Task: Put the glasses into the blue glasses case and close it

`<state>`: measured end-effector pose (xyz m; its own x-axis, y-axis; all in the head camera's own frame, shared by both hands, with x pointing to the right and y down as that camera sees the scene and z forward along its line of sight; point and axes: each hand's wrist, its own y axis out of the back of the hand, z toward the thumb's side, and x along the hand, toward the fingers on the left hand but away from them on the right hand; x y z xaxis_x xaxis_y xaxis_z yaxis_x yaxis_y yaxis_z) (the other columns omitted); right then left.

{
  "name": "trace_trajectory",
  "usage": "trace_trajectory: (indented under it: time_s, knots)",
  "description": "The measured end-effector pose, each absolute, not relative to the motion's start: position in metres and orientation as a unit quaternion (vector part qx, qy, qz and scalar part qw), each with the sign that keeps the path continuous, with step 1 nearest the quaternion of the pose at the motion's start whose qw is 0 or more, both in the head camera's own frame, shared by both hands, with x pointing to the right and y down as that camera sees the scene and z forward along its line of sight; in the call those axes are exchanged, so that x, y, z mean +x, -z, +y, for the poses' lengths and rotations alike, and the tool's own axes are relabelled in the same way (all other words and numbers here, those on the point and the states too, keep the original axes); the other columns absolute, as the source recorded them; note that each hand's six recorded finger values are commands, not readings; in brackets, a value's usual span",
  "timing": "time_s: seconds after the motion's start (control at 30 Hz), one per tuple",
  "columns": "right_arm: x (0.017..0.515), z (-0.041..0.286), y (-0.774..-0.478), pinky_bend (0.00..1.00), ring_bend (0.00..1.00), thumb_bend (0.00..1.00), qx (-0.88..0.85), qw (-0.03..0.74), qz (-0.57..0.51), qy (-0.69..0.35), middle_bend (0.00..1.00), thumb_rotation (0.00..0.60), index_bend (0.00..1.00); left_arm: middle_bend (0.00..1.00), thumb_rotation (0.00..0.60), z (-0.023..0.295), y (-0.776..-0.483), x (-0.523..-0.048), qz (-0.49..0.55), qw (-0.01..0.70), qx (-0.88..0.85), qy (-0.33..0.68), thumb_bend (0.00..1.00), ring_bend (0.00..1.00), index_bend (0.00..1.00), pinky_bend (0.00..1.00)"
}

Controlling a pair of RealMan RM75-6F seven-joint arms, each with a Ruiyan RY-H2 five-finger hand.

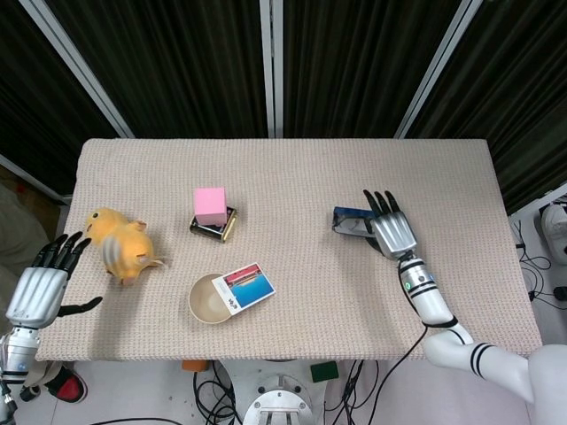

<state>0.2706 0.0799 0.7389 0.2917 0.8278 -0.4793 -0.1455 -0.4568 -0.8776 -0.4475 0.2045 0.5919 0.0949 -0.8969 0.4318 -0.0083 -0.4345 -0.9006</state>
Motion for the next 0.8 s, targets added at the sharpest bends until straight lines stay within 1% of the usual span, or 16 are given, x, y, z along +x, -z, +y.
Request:
trace_trajectory:
  time_s: [0.27,0.63,0.67,0.7,0.73,0.77,0.8]
  knots:
    - [0.265,0.064,-0.737,0.00,0.00,0.93,-0.660,0.456,-0.266,-0.534,0.01,0.600,0.60,0.00,0.468,0.205,-0.595,-0.448,0.358,0.387,-0.630,0.571,0.07,0.01,0.09,0.13]
    - [0.266,0.051,-0.756,0.00,0.00,0.92,-0.637,0.463,-0.262,-0.558,0.01,0.600,0.56,0.00,0.469,0.205,-0.595,-0.451,0.358,0.385,-0.627,0.574,0.07,0.01,0.09,0.13]
    - [0.266,0.051,-0.757,0.00,0.00,0.91,-0.635,0.463,-0.263,-0.560,0.00,0.600,0.53,0.00,0.469,0.204,-0.595,-0.451,0.358,0.385,-0.627,0.575,0.07,0.01,0.09,0.13]
    - [0.268,0.050,-0.758,0.00,0.00,0.91,-0.633,0.463,-0.265,-0.561,0.00,0.600,0.52,0.00,0.468,0.204,-0.595,-0.451,0.358,0.384,-0.628,0.575,0.07,0.01,0.09,0.13]
    - [0.269,0.050,-0.759,0.00,0.00,0.89,-0.631,0.464,-0.266,-0.562,0.00,0.600,0.44,0.00,0.468,0.204,-0.596,-0.451,0.358,0.384,-0.628,0.575,0.07,0.01,0.09,0.13]
    - [0.270,0.049,-0.759,0.00,0.00,0.85,-0.628,0.467,-0.267,-0.563,0.00,0.600,0.31,0.00,0.470,0.204,-0.596,-0.451,0.358,0.384,-0.628,0.575,0.07,0.01,0.09,0.13]
    - [0.272,0.048,-0.759,0.00,0.00,0.81,-0.622,0.472,-0.268,-0.565,0.00,0.600,0.17,0.00,0.469,0.205,-0.596,-0.451,0.358,0.383,-0.628,0.575,0.07,0.01,0.09,0.13]
